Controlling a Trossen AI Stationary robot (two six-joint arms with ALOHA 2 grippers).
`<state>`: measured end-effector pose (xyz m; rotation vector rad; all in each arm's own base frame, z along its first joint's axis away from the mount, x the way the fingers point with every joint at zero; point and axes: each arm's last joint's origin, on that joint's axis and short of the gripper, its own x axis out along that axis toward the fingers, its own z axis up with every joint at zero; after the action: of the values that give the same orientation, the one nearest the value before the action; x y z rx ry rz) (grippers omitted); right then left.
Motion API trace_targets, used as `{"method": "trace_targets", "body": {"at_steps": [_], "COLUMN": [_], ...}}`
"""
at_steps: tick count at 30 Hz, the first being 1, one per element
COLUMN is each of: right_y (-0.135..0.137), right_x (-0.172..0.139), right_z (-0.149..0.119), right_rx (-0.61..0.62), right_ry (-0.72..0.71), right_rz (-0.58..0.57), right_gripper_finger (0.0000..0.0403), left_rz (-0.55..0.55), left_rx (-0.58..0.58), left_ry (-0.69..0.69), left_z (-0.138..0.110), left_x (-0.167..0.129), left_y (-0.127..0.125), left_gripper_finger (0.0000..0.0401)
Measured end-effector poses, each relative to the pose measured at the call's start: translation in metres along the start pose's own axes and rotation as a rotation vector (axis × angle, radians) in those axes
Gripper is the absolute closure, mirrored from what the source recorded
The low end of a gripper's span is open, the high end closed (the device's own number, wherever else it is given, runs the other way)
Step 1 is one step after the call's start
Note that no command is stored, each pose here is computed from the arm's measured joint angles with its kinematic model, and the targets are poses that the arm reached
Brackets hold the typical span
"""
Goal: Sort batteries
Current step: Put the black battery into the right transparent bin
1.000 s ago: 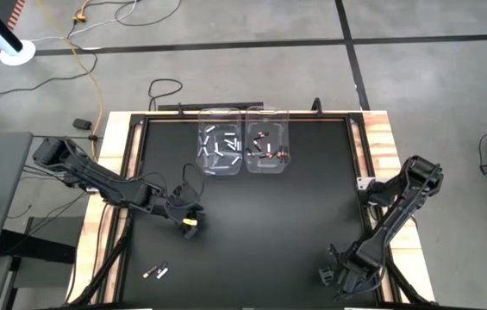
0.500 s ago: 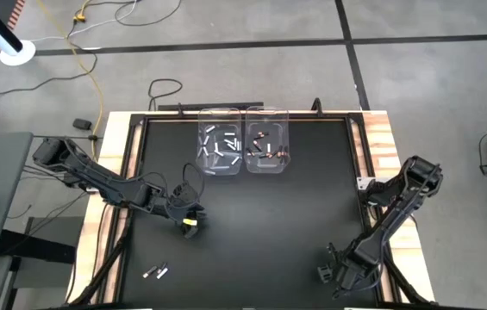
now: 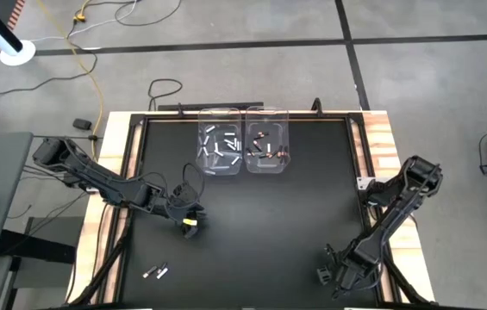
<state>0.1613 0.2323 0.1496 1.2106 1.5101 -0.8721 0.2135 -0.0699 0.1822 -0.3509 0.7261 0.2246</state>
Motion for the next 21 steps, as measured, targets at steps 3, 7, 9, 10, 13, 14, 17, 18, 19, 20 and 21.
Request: {"method": "trace_targets", "body": {"at_steps": [3,7,9,10,13,14,17,18,19,20,21], "right_y": [0.0010,0.0023,0.0023,0.0025,0.0026,0.0025,0.0025,0.0025,0.0026,0.0028,0.0032], "right_x": [-0.0003,-0.0006,-0.0007,-0.0007,-0.0008,-0.0008,-0.0008,-0.0009,-0.0009,-0.0010,-0.0011], "right_z": [0.0012,0.0027,0.0026,0.0027,0.0027,0.0028,0.0028,0.0028,0.0028,0.0032,0.0039], "right_rx": [-0.007,-0.027,-0.042,-0.043,-0.045,-0.047,-0.050,-0.050,-0.049,-0.048,-0.045], "right_ry": [0.000,-0.001,0.000,0.000,0.000,0.000,-0.001,-0.001,-0.001,-0.001,-0.003], "right_rz": [0.001,0.003,0.003,0.003,0.003,0.003,0.002,0.002,0.002,0.002,0.001], "right_gripper_finger": [0.0314,0.0333,0.0342,0.0346,0.0354,0.0355,0.0357,0.0357,0.0357,0.0357,0.0357], "left_rz": [0.000,0.000,0.000,0.000,0.000,0.000,0.000,0.000,0.000,0.000,0.000], "left_rx": [0.000,0.000,0.000,0.000,-0.001,-0.001,-0.001,-0.001,-0.001,-0.001,-0.001], "left_ry": [0.000,0.000,0.000,0.000,0.000,0.000,0.000,0.000,0.000,0.000,0.000], "left_z": [0.0000,0.0000,0.0000,0.0000,0.0000,0.0000,0.0000,0.0000,0.0000,0.0000,0.0000], "left_x": [0.0000,0.0000,0.0000,0.0000,0.0000,0.0000,0.0000,0.0000,0.0000,0.0000,0.0000], "left_y": [0.0000,0.0000,0.0000,0.0000,0.0000,0.0000,0.0000,0.0000,0.0000,0.0000,0.0000], "left_gripper_finger": [0.0301,0.0301,0.0301,0.0301,0.0301,0.0301,0.0301,0.0301,0.0301,0.0301,0.0301]}}
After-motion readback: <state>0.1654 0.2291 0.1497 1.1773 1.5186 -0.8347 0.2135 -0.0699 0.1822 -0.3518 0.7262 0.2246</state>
